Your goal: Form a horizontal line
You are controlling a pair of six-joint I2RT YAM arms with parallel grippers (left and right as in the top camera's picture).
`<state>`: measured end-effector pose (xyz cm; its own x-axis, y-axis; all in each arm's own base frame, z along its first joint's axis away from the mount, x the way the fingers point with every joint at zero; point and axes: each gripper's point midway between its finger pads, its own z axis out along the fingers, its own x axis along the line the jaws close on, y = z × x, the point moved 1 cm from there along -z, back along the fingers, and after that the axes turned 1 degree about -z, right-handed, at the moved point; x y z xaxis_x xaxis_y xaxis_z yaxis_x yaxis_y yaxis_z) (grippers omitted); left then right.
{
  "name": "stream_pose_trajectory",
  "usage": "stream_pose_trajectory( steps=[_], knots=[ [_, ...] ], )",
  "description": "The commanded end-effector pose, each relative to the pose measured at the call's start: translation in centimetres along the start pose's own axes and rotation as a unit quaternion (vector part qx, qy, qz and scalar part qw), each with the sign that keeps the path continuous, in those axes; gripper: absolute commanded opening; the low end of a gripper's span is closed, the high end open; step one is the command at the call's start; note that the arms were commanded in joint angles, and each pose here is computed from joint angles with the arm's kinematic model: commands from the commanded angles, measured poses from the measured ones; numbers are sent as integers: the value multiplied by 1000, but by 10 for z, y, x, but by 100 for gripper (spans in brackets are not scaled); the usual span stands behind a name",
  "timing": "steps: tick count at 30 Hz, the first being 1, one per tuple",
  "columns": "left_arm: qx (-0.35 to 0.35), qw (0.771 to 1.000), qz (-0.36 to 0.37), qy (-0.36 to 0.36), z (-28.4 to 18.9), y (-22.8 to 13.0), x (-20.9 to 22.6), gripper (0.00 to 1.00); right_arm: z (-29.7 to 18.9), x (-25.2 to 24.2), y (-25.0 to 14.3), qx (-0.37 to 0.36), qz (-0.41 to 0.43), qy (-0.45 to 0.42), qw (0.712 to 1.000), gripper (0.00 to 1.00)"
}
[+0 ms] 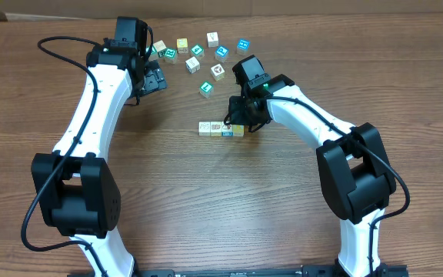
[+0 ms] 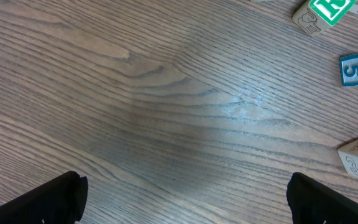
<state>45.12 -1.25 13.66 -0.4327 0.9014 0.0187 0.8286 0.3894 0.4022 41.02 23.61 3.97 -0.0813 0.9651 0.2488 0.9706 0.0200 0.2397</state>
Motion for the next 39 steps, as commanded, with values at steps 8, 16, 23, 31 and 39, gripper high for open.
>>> stream_pose_trajectory(
  steps=[8, 16, 23, 31, 39],
  knots=[
    [-7, 1000, 1, 3, 0, 5, -2, 100, -18, -18, 31, -83, 8, -63, 994, 4],
    [-7, 1000, 1, 3, 0, 5, -2, 100, -25, -57, 42, -99, 60, -111, 987, 8],
    [-7, 1000, 1, 3, 0, 5, -2, 100, -32, -99, 50, -96, 102, -130, 982, 11],
    [-7, 1000, 1, 3, 0, 5, -2, 100, -40, -145, 46, -76, 147, -152, 974, 100],
    [-7, 1000, 1, 3, 0, 5, -2, 100, -42, -154, 48, -77, 156, -155, 972, 100]
  ],
)
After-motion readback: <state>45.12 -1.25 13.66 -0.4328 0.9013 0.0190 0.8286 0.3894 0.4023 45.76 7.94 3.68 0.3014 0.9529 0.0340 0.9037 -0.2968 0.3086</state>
